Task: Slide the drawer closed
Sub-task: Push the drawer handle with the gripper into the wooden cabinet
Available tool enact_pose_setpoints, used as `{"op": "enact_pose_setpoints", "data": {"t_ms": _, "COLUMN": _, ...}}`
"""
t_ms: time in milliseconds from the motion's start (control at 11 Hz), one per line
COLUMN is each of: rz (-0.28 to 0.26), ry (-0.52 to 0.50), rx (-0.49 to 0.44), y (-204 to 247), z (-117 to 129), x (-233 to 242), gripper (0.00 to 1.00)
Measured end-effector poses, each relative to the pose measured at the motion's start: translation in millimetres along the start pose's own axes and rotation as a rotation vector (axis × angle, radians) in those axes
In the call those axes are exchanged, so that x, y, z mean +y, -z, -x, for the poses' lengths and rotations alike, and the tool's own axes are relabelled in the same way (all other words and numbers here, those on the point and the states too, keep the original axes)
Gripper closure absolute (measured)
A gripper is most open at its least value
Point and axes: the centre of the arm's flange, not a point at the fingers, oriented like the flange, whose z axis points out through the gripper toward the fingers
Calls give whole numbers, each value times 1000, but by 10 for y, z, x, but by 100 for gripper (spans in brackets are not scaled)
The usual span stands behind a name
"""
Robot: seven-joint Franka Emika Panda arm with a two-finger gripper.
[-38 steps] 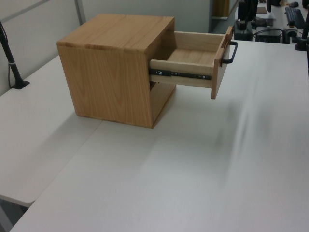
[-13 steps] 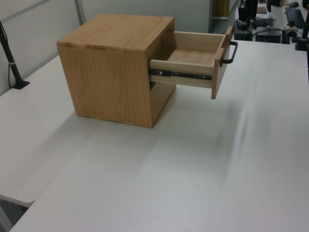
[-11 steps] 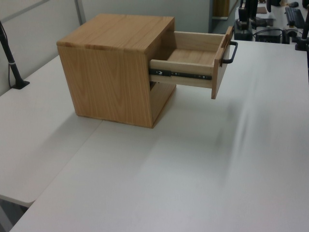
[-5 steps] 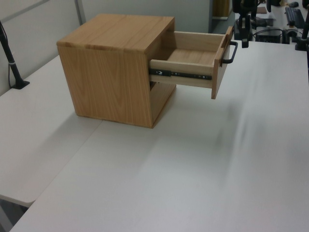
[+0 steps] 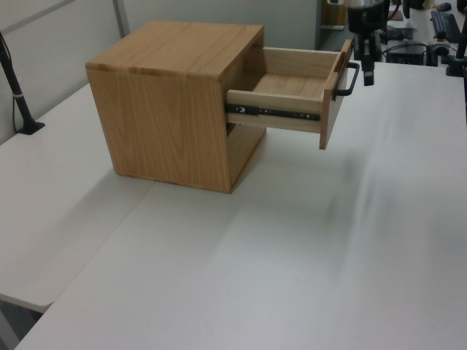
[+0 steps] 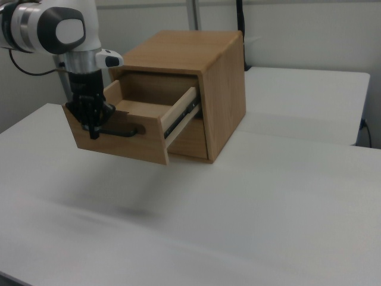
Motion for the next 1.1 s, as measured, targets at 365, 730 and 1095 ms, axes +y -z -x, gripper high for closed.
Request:
{"op": "enact_pose_setpoints", "data": {"t_ms": 365, "rz": 13, "ry": -34, "rx": 147, "y": -18, "z": -301, "x": 13, "gripper": 100}}
{"op": "enact_pose_setpoints", "data": {"t_ms": 730, "rz": 33, "ry": -32, "rx": 293, "y": -20, "z": -583, "x": -17, "gripper": 100}}
{"op": "enact_pose_setpoints", "data": {"t_ms": 1095, "rz": 41, "ry": -79, "rx": 380, "y": -43, "z": -1040, "x": -1, "gripper": 100}}
